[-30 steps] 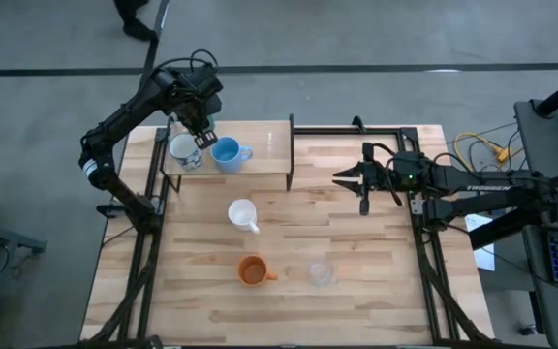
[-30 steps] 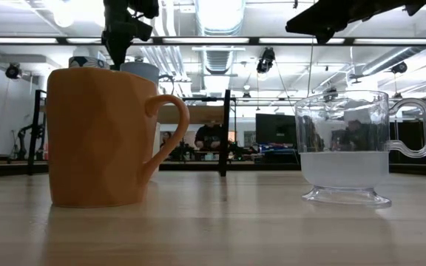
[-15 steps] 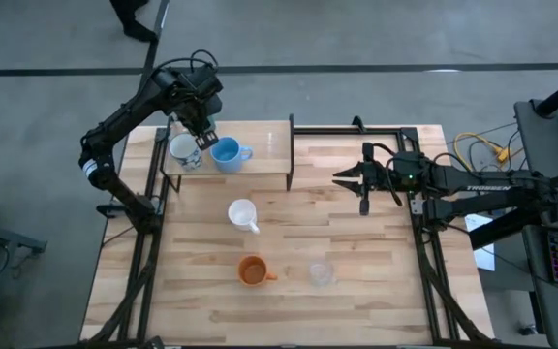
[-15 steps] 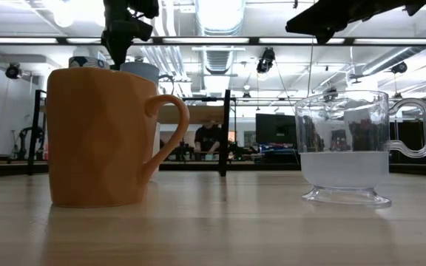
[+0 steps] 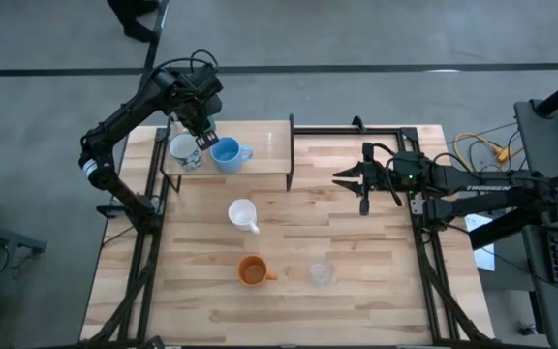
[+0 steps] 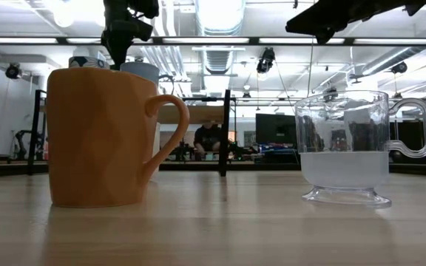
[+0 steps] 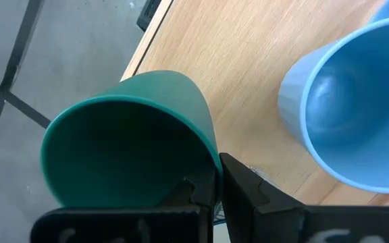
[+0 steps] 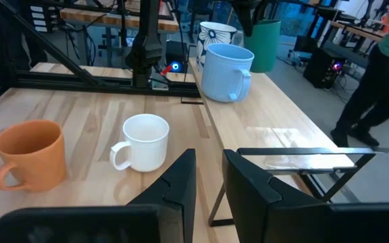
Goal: Stack small to large cups/mugs on shelf
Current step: Put the green mug on the shelf
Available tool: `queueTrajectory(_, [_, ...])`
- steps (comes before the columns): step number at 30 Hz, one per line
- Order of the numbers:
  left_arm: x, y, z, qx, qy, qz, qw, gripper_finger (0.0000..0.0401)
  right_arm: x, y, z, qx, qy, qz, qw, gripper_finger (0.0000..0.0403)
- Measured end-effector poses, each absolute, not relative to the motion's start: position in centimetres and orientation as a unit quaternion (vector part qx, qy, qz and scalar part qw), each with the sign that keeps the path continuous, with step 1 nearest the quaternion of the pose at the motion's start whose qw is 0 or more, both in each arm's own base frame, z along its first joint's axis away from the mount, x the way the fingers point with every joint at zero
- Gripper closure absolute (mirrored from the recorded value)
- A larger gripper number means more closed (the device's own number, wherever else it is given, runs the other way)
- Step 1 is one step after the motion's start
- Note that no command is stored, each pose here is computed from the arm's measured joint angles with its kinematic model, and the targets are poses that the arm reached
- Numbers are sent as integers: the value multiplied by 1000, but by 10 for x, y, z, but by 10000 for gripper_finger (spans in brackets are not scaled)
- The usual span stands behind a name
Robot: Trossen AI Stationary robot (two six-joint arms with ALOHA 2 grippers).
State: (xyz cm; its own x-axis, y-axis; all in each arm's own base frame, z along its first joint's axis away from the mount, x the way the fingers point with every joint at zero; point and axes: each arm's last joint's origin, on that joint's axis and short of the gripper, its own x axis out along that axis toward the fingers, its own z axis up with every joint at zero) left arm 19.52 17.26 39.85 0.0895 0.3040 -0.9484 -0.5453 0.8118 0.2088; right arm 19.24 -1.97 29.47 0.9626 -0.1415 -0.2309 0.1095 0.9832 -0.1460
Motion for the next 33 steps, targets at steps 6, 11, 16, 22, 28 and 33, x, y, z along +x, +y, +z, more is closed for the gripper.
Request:
queueTrajectory(6, [198, 176, 395, -93, 617, 297, 723, 401, 192, -20, 295, -68, 121, -63, 988, 335])
queueTrajectory(11, [204, 181, 389, -94, 628, 293, 715, 401, 192, -20, 295, -68, 120, -63, 988, 335])
queueTrajectory(16, [208, 185, 384, -93, 636, 288, 709, 401, 193, -20, 296, -64, 118, -64, 989, 335])
queueTrajectory(22, [209, 186, 382, -80, 645, 274, 709, 401, 193, -19, 306, -60, 104, -63, 991, 335])
queueTrajectory(28, [210, 186, 381, -84, 644, 269, 712, 401, 192, -19, 310, -59, 98, -62, 991, 335])
queueTrajectory(33, [210, 186, 381, -89, 641, 263, 715, 401, 192, -19, 310, -59, 99, -62, 991, 335])
